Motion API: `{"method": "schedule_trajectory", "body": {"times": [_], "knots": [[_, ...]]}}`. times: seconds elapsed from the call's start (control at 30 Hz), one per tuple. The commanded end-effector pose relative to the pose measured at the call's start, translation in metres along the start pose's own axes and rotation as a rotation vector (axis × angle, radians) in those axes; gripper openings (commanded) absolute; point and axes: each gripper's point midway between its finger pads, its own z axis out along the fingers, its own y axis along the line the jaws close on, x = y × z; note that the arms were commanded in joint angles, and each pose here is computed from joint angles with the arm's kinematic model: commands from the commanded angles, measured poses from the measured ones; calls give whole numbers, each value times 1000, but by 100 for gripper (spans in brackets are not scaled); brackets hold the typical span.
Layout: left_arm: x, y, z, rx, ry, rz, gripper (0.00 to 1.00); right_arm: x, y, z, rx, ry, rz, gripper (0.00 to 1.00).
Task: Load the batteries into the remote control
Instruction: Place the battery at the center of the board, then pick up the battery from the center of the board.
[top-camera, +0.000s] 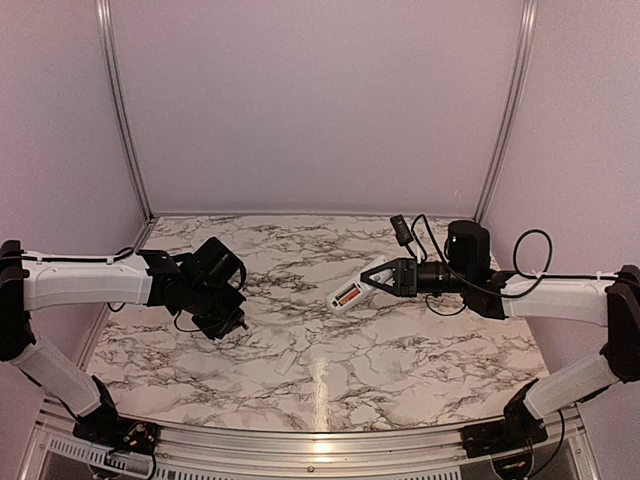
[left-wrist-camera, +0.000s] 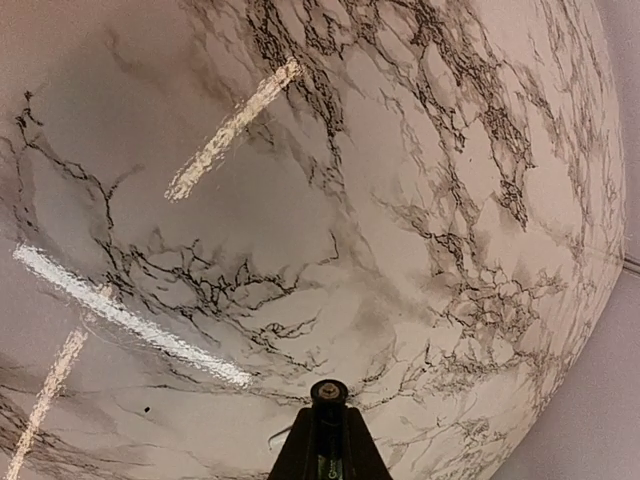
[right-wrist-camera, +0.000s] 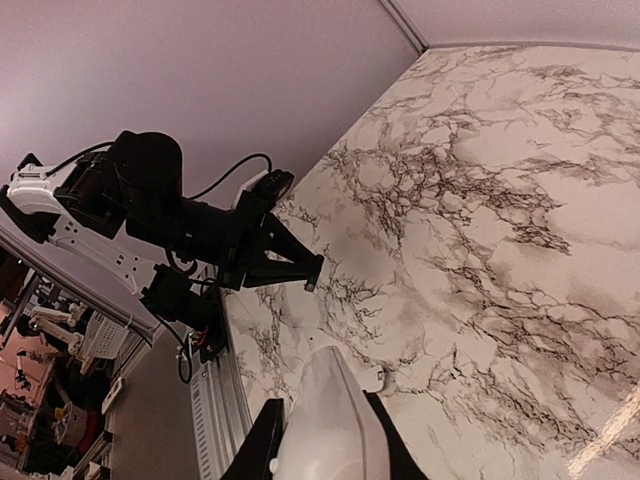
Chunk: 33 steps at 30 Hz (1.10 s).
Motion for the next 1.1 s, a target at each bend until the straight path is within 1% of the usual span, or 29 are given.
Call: {"method": "schedule_trajectory", "body": {"times": [0.0,0.17,0.37,0.4,0.5,0.67,0.8,0.83,0.93,0.97,1.07], "knots": [[5,31,22,-123,-1,-98,0,-2,0,-4,17,-17,-23,0],[14,38,42,-178,23,-90,0,0,-2,-5,21,-14,-26,0],[19,43,55,-218,35,-75,1,1,-3,-5,26,-10,-30,0],[20,45,56,-225,41,-74,4,2,-4,-5,28,-9,-28,0],[22,52,61,-249,52,-69,6,2,-5,-4,33,-7,-27,0],[24,60,65,-278,67,-41,14,-1,-5,-4,30,-18,-28,0],[25,63,63,-290,78,-16,27,1,-5,-4,28,-15,-26,0],[24,62,61,-284,79,-9,28,0,-5,-4,28,-16,-28,0],[18,43,50,-218,52,60,30,1,-5,-4,26,-12,-30,0],[15,32,44,-180,34,102,30,1,-5,-4,26,-10,-31,0],[4,-3,19,-84,-26,262,37,-1,-4,-4,22,-13,-38,0]]}}
